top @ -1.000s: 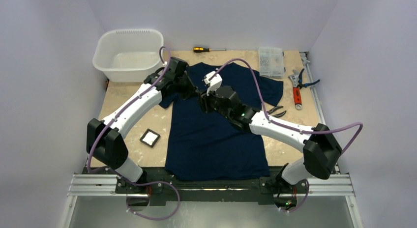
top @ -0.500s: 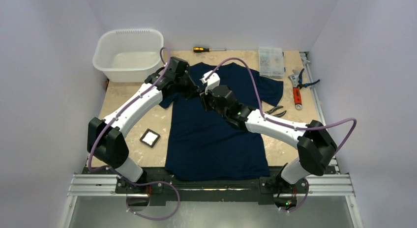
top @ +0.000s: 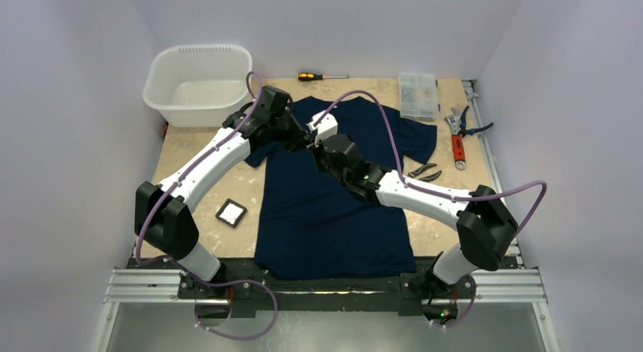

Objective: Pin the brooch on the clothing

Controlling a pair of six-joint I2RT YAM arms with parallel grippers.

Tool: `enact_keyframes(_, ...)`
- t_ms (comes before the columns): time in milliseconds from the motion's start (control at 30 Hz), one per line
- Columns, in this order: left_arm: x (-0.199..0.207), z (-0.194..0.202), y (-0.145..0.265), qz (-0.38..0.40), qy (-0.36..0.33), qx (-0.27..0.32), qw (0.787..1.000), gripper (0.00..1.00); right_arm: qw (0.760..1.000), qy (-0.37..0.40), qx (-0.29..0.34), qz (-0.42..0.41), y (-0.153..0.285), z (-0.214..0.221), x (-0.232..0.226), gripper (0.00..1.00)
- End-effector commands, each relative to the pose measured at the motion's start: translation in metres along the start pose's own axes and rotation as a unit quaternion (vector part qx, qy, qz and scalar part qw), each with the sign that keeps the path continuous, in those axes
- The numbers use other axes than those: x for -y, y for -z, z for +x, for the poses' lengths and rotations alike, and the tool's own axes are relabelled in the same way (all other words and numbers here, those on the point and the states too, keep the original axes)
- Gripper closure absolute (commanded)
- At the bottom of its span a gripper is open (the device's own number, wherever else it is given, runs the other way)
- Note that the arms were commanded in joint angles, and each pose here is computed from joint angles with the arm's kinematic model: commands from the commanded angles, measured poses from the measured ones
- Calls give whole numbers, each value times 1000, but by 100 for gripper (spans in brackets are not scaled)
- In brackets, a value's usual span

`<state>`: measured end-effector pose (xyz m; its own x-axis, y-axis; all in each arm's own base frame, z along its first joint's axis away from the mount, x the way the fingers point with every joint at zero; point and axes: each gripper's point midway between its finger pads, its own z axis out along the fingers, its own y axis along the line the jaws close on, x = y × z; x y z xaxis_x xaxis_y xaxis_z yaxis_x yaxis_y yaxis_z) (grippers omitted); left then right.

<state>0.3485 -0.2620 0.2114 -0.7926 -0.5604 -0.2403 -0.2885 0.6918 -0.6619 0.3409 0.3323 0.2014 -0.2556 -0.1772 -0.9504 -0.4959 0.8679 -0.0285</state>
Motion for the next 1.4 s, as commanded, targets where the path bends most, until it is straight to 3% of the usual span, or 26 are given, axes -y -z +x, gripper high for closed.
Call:
enact_keyframes(0,24,-5,11,37,0,2,999,100,999,-7,36,26,-2,-25,8,91)
enact_keyframes(200,25,-5,11,38,-1,2,999,100,999,-9,35,29,-3,-24,8,100)
enact_keyframes(633,31,-17,26,39,-31,33,998,100,998,-29,26,44,1,-16,12,100)
enact_keyframes(833,38,-20,32,53,-36,42,997,92,998,-41,18,43,2,-12,11,100)
enact_keyframes(1100,51,-25,46,69,-38,51,996,93,998,-46,3,49,3,2,13,100)
enact_keyframes(1267,56,-28,54,75,-47,58,994,87,997,-56,-1,56,5,6,15,100)
enact_keyframes(1367,59,-29,59,79,-49,63,994,74,996,-64,-5,59,5,9,16,100)
